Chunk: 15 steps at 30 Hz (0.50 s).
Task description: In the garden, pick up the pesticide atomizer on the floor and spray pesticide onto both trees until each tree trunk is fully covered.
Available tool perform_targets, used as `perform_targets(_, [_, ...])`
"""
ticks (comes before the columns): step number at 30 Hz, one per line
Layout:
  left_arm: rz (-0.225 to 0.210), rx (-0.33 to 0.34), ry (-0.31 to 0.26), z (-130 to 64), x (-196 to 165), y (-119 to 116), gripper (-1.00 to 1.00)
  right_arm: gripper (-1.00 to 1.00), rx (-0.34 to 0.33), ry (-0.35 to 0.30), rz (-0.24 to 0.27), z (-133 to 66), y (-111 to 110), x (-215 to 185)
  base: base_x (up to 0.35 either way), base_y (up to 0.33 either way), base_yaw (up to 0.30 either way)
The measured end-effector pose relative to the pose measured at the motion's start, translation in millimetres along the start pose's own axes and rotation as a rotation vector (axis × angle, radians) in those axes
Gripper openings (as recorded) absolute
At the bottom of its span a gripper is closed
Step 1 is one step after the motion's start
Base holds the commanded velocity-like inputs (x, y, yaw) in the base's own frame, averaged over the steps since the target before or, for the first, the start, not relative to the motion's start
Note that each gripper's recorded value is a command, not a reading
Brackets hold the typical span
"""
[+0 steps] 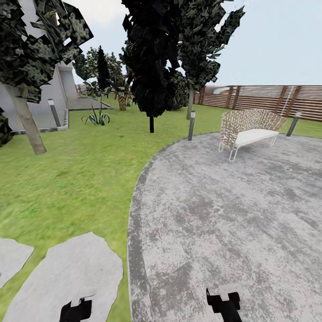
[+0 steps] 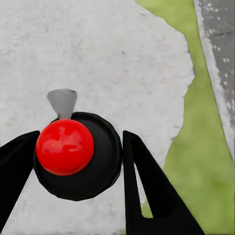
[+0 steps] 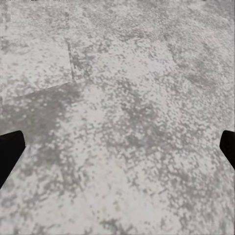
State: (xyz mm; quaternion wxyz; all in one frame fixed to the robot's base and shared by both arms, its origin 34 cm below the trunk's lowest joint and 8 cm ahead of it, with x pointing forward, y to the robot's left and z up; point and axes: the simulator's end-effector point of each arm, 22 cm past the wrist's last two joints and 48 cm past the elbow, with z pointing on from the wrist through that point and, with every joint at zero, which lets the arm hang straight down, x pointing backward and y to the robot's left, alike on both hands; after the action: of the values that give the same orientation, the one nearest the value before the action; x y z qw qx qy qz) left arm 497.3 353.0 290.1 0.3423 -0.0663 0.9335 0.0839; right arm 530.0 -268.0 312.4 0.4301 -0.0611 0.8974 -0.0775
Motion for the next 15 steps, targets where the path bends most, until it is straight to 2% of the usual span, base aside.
perform_targets(15, [-0.001, -0.002, 0.008, 0.5, 4.2, -2.3, -1.0, 1.0, 0.002, 0.01, 0.003, 0.5, -0.9, 4.3, 0.0, 0.0, 0.274])
